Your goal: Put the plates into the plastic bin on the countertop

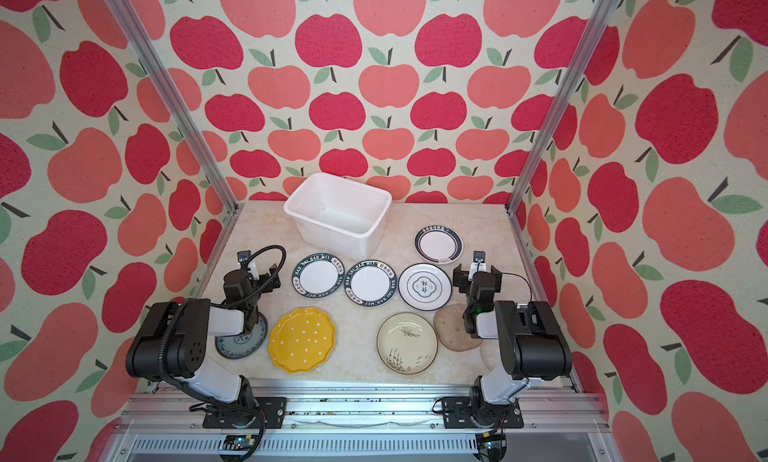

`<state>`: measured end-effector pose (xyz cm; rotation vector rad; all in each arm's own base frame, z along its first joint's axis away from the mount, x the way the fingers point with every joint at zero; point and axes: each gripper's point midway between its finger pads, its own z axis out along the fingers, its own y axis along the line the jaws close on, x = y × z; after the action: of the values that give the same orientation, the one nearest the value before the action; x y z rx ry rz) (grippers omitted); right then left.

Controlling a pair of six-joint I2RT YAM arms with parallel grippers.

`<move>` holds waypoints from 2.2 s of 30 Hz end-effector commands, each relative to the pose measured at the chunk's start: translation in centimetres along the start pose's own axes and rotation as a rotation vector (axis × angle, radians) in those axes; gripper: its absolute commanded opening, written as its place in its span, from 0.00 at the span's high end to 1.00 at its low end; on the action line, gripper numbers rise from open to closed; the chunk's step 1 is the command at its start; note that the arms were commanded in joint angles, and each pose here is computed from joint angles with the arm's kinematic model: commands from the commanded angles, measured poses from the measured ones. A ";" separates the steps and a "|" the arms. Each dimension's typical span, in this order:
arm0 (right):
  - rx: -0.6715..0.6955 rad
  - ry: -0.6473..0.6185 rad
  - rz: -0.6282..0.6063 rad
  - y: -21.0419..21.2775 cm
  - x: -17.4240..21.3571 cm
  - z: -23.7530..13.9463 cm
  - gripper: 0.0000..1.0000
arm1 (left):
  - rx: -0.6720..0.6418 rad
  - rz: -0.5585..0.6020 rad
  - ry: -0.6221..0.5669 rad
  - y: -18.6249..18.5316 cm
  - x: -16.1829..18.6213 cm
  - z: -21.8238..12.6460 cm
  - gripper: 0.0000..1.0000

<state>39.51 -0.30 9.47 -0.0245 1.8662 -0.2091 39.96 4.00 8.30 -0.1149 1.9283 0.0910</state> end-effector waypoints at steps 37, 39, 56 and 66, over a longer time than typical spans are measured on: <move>-0.225 0.266 0.592 1.7 -11.3 -5.8 0.01 | -0.103 -0.487 0.315 1.8 -9.9 -7.3 0.01; -0.348 0.267 0.643 4.2 -12.8 -6.4 0.01 | -0.086 -0.685 0.398 2.4 -8.3 -8.2 0.01; -1.039 0.529 -0.005 29.8 -7.7 -14.8 0.06 | -0.101 -0.445 1.061 -8.1 2.6 -17.6 0.01; -1.270 0.628 -0.272 37.9 -0.5 -19.9 0.08 | -0.199 -0.323 1.354 -8.8 7.6 -23.6 0.01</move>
<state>25.66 37.36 9.49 -1.0240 2.3906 0.8629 19.72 -8.64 9.60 -0.6812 3.1102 -0.1298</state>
